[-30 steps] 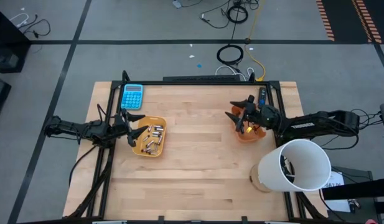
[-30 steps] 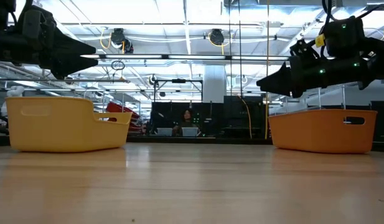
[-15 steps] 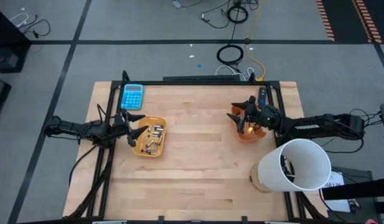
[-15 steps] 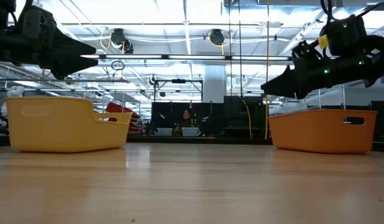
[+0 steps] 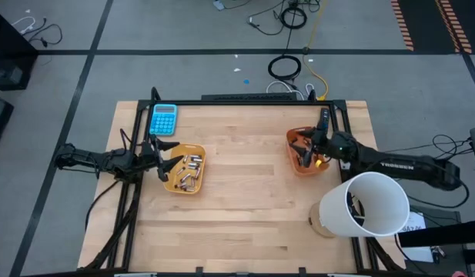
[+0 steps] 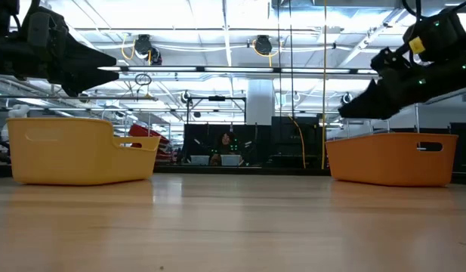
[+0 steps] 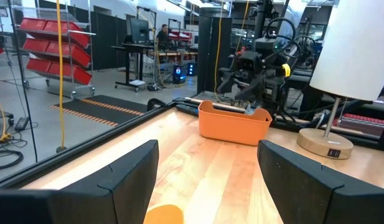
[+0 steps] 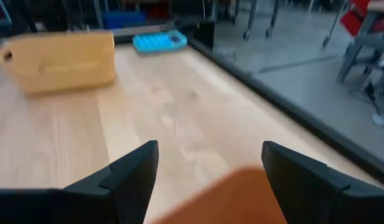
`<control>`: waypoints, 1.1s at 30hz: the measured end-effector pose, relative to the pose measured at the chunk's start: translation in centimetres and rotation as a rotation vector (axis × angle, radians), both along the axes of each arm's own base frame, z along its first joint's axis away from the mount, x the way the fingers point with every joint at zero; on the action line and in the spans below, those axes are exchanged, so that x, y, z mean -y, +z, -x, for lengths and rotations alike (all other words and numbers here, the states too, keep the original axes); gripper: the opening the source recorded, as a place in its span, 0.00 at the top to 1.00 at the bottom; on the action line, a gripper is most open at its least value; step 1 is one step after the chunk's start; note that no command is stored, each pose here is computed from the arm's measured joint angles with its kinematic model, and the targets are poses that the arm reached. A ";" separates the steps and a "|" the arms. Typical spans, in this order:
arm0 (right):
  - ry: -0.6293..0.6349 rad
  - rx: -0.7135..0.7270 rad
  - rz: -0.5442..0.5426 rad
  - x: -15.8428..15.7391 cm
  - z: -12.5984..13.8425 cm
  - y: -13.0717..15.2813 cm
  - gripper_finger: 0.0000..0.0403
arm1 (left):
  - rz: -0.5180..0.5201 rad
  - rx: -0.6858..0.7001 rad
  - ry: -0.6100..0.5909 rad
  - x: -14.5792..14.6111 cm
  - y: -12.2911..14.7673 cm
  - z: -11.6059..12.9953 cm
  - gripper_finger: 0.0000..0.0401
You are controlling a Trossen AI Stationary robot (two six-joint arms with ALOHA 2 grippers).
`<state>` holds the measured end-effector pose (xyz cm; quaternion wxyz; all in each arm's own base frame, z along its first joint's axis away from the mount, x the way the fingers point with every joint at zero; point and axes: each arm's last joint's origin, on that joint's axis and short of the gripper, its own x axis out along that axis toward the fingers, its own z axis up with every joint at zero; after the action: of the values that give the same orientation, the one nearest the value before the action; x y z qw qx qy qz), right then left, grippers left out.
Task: Sort batteries
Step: Return to Home Position
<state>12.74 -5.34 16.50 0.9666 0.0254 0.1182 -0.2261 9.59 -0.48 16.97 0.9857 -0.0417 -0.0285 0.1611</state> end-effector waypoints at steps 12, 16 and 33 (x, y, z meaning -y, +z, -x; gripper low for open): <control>0.000 -0.012 -0.005 -0.8 1.9 0.2 0.31 | 0.000 0.000 0.000 0.0 0.0 0.0 0.30; 0.001 -0.071 -0.028 -1.1 2.6 -0.4 0.31 | 0.000 0.000 0.000 0.0 0.0 0.0 0.30; 0.013 0.043 0.017 -1.8 4.3 0.5 0.31 | 0.000 0.000 0.000 0.0 0.0 0.0 0.30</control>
<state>8.47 -3.50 16.97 0.9705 0.0213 0.0956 -0.2201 9.59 -0.48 16.97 0.9857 -0.0417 -0.0285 0.1609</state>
